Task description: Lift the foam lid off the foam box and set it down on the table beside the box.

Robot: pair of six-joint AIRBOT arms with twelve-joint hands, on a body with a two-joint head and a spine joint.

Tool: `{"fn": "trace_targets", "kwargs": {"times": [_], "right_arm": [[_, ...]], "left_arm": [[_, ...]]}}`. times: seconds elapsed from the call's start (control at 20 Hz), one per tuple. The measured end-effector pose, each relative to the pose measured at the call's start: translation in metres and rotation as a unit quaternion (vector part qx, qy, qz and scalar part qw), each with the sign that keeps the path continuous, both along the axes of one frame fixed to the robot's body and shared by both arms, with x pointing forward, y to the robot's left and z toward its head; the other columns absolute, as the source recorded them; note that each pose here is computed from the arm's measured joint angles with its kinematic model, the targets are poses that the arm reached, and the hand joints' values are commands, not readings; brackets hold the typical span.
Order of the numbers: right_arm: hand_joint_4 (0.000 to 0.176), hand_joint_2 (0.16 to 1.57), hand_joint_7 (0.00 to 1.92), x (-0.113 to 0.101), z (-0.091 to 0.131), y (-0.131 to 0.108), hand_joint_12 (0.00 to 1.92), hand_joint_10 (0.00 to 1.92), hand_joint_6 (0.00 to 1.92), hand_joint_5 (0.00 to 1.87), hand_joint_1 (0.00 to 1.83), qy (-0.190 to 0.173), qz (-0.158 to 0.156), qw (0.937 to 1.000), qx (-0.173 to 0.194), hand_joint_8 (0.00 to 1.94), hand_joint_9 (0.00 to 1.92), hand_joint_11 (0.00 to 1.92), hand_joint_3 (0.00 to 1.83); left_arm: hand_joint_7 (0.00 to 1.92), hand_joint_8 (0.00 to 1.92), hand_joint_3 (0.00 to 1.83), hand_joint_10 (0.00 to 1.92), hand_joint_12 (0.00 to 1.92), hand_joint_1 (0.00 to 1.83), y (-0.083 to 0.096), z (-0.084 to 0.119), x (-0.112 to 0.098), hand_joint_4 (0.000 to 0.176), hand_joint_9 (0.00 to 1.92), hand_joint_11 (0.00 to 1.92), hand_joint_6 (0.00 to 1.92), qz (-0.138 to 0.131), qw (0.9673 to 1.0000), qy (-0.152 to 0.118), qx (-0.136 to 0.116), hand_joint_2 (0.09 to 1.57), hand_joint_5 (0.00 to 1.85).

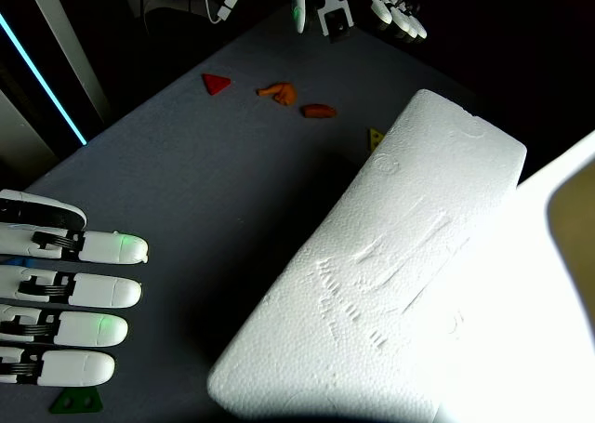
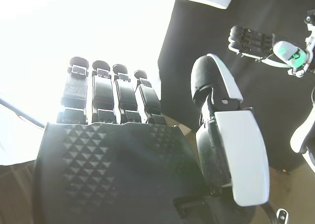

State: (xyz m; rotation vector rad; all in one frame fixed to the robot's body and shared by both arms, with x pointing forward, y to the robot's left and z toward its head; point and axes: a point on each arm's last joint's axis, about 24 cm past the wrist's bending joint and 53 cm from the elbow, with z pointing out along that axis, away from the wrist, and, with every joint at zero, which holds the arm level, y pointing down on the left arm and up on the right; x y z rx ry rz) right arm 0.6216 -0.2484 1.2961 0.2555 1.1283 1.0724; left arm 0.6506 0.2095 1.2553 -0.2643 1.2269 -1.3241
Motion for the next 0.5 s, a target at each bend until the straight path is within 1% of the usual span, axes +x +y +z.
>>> {"fn": "trace_targets", "kwargs": {"times": [0.05,0.1,0.15,0.2,0.25,0.3,0.35,0.4,0.45,0.5], "right_arm": [[0.009,1.29,0.00,0.002,0.000,-0.004,1.77,0.01,0.00,0.00,0.32,0.001,-0.008,1.0000,0.002,0.00,0.00,0.00,0.00],[0.017,1.27,0.00,0.004,0.000,-0.010,1.77,0.00,0.00,0.00,0.33,0.002,-0.017,0.9998,0.003,0.00,0.00,0.00,0.00],[0.028,1.26,0.00,0.007,0.000,-0.016,1.76,0.00,0.00,0.00,0.35,0.003,-0.028,0.9996,0.005,0.00,0.00,0.00,0.00],[0.026,1.26,0.00,0.009,0.001,-0.020,1.76,0.00,0.00,0.00,0.36,0.003,-0.036,0.9993,0.006,0.00,0.00,0.00,0.00],[0.024,1.27,0.00,0.011,0.001,-0.024,1.79,0.00,0.00,0.00,0.36,0.003,-0.043,0.9991,0.006,0.00,0.00,0.00,0.00],[0.027,1.27,0.00,0.013,0.000,-0.027,1.81,0.00,0.00,0.00,0.36,0.006,-0.049,0.9988,0.007,0.00,0.00,0.00,0.00],[0.015,1.28,0.00,0.015,-0.001,-0.030,1.86,0.00,0.00,0.00,0.38,0.006,-0.053,0.9985,0.006,0.00,0.00,0.00,0.00],[0.013,1.29,0.00,0.018,-0.003,-0.033,1.82,0.00,0.00,0.00,0.41,0.010,-0.060,0.9981,0.007,0.00,0.00,0.00,0.00],[0.005,1.29,0.00,0.021,-0.006,-0.037,1.75,0.00,0.00,0.00,0.42,0.016,-0.066,0.9976,0.008,0.00,0.00,0.00,0.00],[0.000,1.30,0.00,0.024,-0.008,-0.040,1.65,0.00,0.00,0.00,0.45,0.020,-0.071,0.9973,0.010,0.00,0.00,0.00,0.00]], "left_arm": [[0.00,0.00,0.00,0.00,0.00,0.32,0.002,0.001,0.003,0.112,0.00,0.00,0.00,0.005,1.0000,0.000,-0.005,1.24,0.00],[0.00,0.00,0.00,0.00,0.00,0.33,0.004,0.002,0.006,0.124,0.00,0.00,0.00,0.009,0.9999,-0.001,-0.009,1.23,0.00],[0.00,0.00,0.00,0.00,0.00,0.34,0.005,0.002,0.010,0.125,0.00,0.00,0.00,0.014,0.9998,0.001,-0.013,1.22,0.00],[0.00,0.00,0.00,0.00,0.00,0.34,0.006,0.001,0.012,0.132,0.00,0.00,0.00,0.016,0.9998,0.002,-0.015,1.22,0.00],[0.00,0.00,0.00,0.00,0.01,0.37,0.007,0.000,0.016,0.125,0.00,0.01,0.00,0.021,0.9996,0.006,-0.017,1.21,0.00],[0.00,0.00,0.00,0.00,0.01,0.37,0.009,-0.002,0.020,0.119,0.00,0.01,0.00,0.026,0.9995,0.009,-0.017,1.21,0.00],[0.00,0.00,0.00,0.00,0.00,0.38,0.012,-0.003,0.023,0.120,0.00,0.00,0.00,0.032,0.9992,0.012,-0.019,1.20,0.00],[0.00,0.00,0.00,0.00,0.02,0.41,0.014,-0.003,0.028,0.112,0.00,0.03,0.00,0.038,0.9989,0.016,-0.023,1.20,0.00],[0.00,0.00,0.00,0.00,0.02,0.44,0.017,-0.004,0.032,0.100,0.00,0.03,0.00,0.044,0.9985,0.018,-0.027,1.19,0.00],[0.00,0.00,0.00,0.00,0.03,0.44,0.019,-0.004,0.035,0.103,0.00,0.02,0.00,0.048,0.9981,0.022,-0.031,1.18,0.00]]}}
